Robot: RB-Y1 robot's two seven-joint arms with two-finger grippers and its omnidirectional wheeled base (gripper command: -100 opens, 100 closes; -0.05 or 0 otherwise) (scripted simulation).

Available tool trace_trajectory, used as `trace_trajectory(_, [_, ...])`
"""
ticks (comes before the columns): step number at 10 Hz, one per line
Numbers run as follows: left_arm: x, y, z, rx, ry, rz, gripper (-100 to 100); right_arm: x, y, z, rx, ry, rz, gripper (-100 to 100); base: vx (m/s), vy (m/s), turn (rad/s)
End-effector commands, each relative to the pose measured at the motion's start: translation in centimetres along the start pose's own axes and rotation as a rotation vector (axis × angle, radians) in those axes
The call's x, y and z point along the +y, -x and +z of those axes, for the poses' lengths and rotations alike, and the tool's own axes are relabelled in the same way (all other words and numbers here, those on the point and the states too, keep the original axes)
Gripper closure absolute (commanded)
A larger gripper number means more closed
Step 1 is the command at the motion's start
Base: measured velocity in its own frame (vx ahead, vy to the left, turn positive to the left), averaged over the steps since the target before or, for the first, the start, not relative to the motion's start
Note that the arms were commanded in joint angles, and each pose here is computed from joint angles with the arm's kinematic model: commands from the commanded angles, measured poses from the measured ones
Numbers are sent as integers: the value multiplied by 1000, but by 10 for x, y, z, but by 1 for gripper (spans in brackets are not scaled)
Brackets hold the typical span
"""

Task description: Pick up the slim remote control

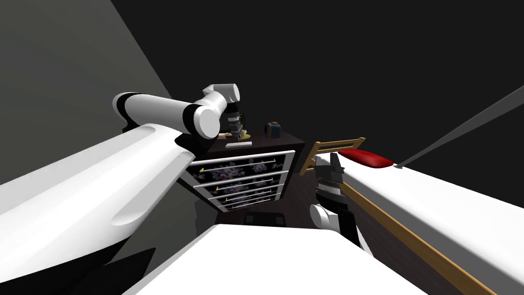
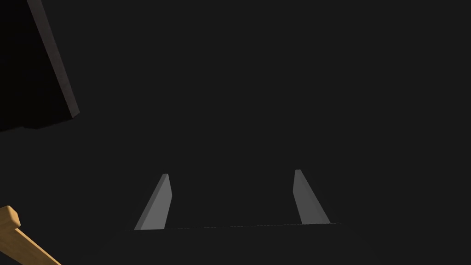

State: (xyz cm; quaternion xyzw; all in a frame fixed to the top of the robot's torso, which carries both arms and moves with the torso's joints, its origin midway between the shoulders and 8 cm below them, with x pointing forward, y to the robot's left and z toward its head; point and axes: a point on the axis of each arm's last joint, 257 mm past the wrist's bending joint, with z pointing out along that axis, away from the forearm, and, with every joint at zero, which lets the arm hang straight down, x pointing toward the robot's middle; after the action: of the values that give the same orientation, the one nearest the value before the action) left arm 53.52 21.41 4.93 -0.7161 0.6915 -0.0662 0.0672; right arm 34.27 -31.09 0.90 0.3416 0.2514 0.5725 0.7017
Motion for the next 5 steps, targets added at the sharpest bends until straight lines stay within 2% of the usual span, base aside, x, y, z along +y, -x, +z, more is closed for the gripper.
trace_trajectory(1, [4, -1, -2, -2, 11, 0, -100, 0, 0, 0, 0, 0, 0, 0, 48, 14, 1])
trace_trajectory(2, [8, 0, 2, -2, 29, -3, -100, 0, 0, 0, 0, 0, 0, 0, 15, 8, 0])
trace_trajectory(3, [20, 2, 8, -5, 81, -10, -100, 0, 0, 0, 0, 0, 0, 0, 24, 11, -2])
trace_trajectory(4, [20, 2, 8, -5, 81, -10, -100, 0, 0, 0, 0, 0, 0, 0, 25, 7, 0])
trace_trajectory(5, [32, 4, 13, -8, 128, -16, -100, 0, 0, 0, 0, 0, 0, 0, 40, 2, -3])
